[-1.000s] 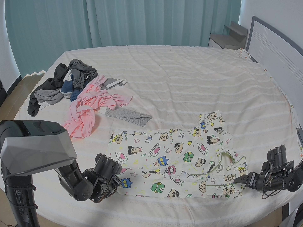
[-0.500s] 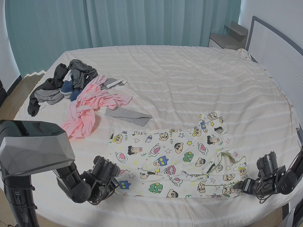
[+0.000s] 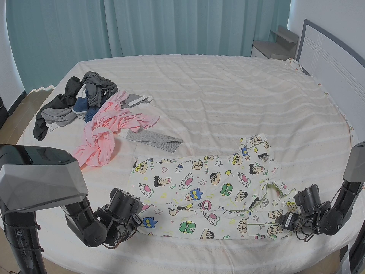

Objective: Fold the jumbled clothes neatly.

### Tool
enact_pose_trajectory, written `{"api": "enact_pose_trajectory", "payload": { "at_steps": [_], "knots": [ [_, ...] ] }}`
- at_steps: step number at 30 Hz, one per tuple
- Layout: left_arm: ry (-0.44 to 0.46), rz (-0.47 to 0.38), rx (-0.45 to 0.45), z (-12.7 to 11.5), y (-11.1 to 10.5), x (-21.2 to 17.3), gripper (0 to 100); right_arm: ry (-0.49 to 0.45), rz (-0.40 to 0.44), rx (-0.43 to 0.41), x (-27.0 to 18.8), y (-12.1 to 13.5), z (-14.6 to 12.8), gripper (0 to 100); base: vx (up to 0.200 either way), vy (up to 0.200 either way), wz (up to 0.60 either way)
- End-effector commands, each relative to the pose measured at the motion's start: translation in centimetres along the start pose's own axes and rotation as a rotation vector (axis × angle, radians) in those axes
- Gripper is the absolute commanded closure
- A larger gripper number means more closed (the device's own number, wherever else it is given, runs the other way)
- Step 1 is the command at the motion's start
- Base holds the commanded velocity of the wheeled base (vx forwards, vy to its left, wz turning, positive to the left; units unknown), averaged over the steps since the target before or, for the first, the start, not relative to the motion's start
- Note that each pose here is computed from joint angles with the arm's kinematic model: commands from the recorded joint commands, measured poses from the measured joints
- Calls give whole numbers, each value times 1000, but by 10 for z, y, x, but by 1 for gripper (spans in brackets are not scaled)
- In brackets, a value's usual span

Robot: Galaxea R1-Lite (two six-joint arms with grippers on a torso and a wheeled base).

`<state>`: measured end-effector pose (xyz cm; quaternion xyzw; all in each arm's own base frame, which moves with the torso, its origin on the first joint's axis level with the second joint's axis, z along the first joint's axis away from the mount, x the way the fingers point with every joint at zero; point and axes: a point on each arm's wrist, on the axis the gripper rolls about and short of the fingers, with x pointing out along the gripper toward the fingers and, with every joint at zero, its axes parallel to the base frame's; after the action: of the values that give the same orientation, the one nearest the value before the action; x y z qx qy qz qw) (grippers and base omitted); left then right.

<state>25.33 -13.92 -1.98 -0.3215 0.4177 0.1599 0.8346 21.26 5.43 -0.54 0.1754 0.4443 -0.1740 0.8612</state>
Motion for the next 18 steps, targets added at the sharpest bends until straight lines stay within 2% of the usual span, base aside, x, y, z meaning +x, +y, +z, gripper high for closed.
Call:
{"api": "enact_pose_trajectory", "payload": {
  "at_steps": [1, 8, 18],
  "knots": [
    [3, 6, 2, -1, 4, -1, 100, 21, -24, -4, 10, 0, -1, 0, 0, 0, 0],
    [3, 4, 2, -1, 4, -1, 100, 38, -48, -60, 20, -3, -1, 0, 0, 0, 0],
    [3, 6, 2, -2, 4, -1, 100, 68, 16, -94, 32, -3, 12, 0, 0, 0, 0]
  ]
}}
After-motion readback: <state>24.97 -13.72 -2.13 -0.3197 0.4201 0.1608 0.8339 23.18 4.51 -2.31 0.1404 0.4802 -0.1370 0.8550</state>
